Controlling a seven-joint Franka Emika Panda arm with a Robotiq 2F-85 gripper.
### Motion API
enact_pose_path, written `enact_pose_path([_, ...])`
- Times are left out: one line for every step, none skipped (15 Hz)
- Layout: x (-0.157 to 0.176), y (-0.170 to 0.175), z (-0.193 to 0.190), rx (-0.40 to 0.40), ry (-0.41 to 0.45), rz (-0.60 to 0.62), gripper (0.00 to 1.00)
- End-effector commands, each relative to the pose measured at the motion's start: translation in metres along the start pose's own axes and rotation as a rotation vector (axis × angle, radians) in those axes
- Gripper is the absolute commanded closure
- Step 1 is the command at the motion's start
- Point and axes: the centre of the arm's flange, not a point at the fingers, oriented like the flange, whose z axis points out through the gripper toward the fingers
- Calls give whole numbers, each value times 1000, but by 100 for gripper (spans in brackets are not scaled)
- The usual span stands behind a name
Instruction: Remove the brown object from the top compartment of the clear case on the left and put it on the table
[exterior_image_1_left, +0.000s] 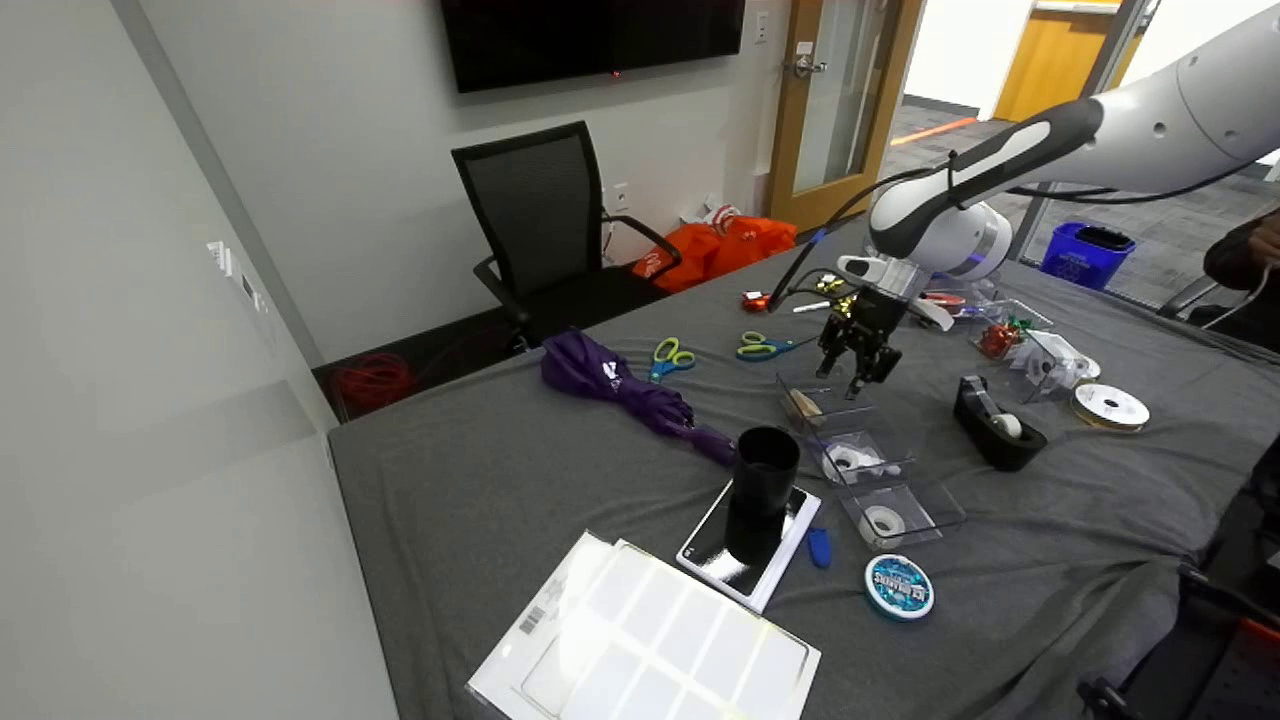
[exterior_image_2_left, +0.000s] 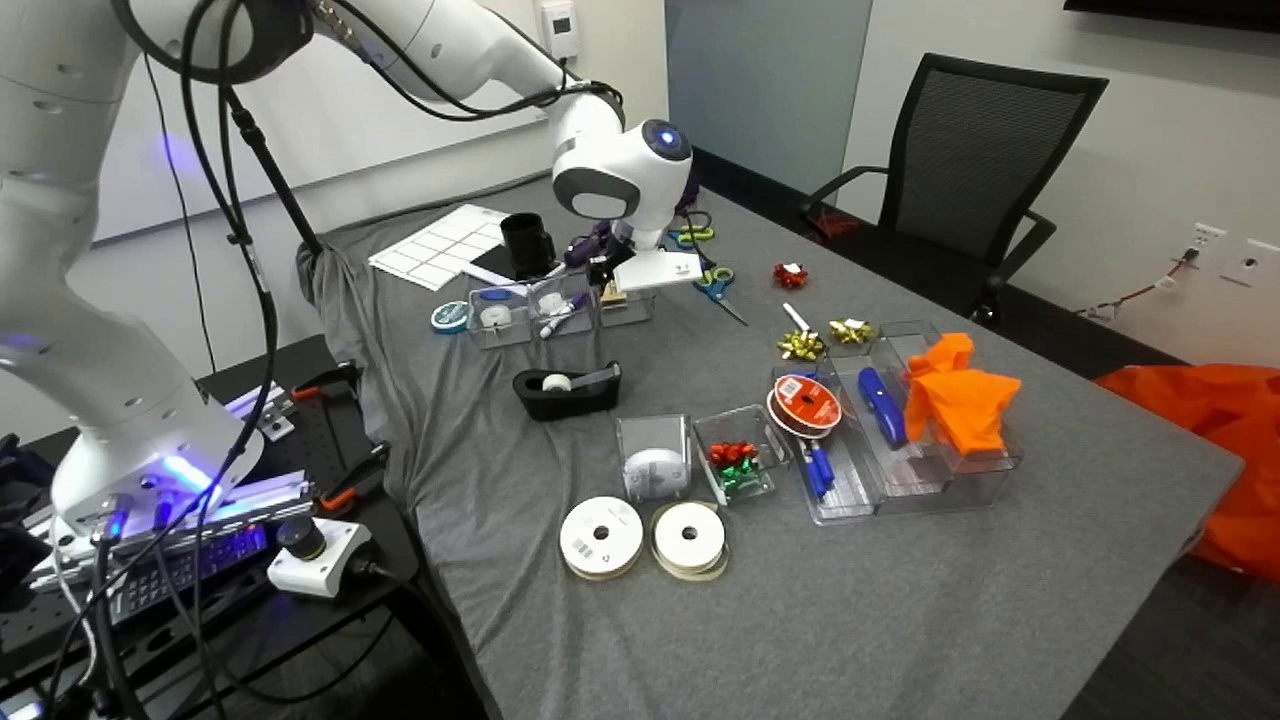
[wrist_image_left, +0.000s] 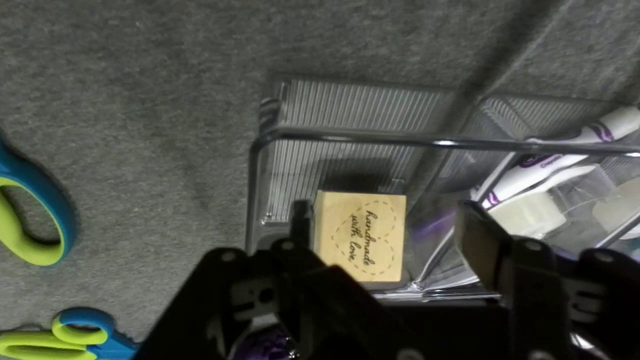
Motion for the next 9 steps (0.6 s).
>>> enact_pose_path([-1, -1, 7, -26, 33, -5, 57])
enact_pose_path([0, 0, 8, -30, 36, -7, 63])
enact_pose_path([0, 1, 10, -34, 37, -7, 69])
enact_pose_path([1, 3, 13, -37, 40, -7, 60])
enact_pose_path([1, 4, 16, -40, 41, -8, 55])
enact_pose_path([1, 5, 20, -46, 42, -8, 47])
enact_pose_path([1, 5, 25, -50, 43, -9, 44])
enact_pose_path([1, 6, 30, -52, 42, -9, 37])
enact_pose_path([1, 6, 35, -55, 42, -9, 32])
